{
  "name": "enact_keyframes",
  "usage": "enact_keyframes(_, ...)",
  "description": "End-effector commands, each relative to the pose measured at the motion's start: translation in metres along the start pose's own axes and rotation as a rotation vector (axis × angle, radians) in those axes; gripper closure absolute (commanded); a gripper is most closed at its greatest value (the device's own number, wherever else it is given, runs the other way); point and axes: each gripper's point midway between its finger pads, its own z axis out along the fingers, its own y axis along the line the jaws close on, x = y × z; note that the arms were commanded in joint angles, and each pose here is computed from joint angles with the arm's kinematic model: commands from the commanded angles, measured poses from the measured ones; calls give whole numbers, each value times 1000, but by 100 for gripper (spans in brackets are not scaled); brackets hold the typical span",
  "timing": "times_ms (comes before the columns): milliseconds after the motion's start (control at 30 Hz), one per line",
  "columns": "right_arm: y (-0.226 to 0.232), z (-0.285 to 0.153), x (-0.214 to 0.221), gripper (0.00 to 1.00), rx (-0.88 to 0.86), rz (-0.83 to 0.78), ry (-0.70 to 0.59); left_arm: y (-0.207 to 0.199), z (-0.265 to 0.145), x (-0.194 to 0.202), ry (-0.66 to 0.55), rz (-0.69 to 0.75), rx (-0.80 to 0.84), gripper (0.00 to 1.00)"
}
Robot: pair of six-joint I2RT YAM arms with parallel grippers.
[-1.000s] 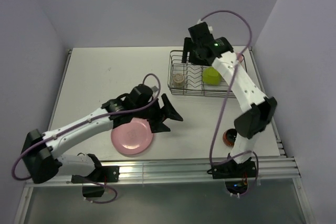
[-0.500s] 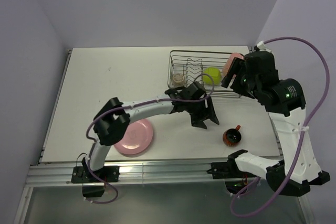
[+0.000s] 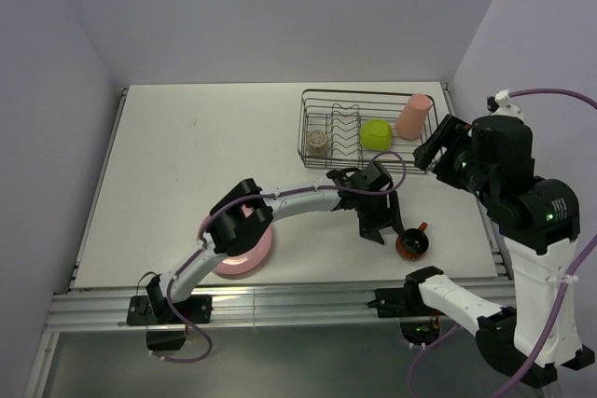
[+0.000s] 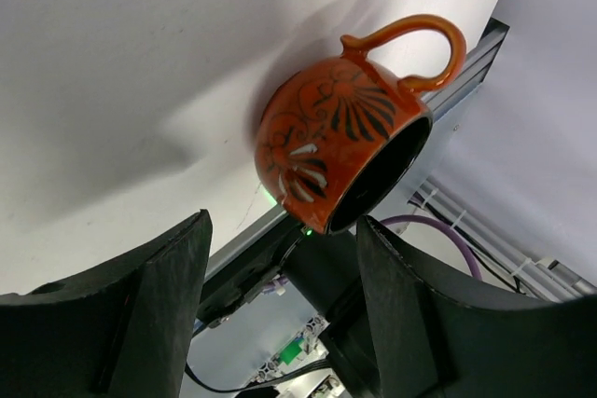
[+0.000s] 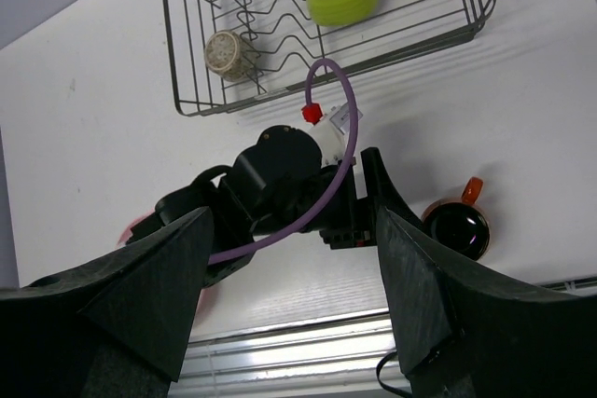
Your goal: Load the mixed dishes into the dish rack
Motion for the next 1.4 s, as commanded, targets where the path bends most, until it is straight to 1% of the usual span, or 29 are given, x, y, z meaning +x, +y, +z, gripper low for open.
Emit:
enact_keyframes(0, -20, -5, 21, 22, 67, -33, 78, -27, -2, 3, 9, 40, 52, 31)
enact_keyframes(167, -20, -10, 19, 22, 55, -27, 65, -27, 8, 7, 37, 36, 46, 31)
enact_keyframes(467, -25, -11, 20, 22, 66, -24, 54, -1, 24, 8, 41, 25, -35, 32)
enact_keyframes(733, -24, -8, 19, 22, 74, -15, 52, 11, 31, 10, 39, 42, -92, 34)
enact_keyframes(767, -24, -8, 19, 22, 74, -14, 50, 12, 33, 9, 40, 41, -95, 38)
enact_keyframes(867, -25, -8, 19, 22, 77, -14, 46, 13, 35, 10, 48, 44, -98, 44)
enact_keyframes(933, -25, -8, 19, 22, 80, -14, 44, 14, 37, 11, 55, 40, -96, 46)
enact_keyframes(1033, -26, -7, 19, 22, 82, -18, 44, 11, 39, 10, 57, 41, -88, 55)
enact_keyframes(1067, -27, -7, 19, 22, 84, -21, 45, 9, 38, 9, 58, 41, -81, 62)
enact_keyframes(1133, -28, -6, 20, 22, 86, -22, 45, 7, 38, 9, 60, 44, -73, 67)
enact_keyframes(1167, -28, -6, 21, 22, 91, -25, 47, 8, 38, 8, 59, 41, -73, 72)
enact_keyframes(1233, -29, -6, 21, 22, 91, -28, 47, 10, 36, 7, 59, 36, -75, 78)
enact_keyframes(1267, -29, -6, 21, 22, 92, -29, 46, 14, 32, 5, 58, 30, -77, 86)
enact_keyframes(1333, -28, -6, 21, 22, 85, -30, 47, 6, 22, 1, 39, 39, -50, 96)
enact_keyframes(1367, -27, -6, 21, 22, 82, -29, 48, 14, 19, -1, 34, 34, -64, 100)
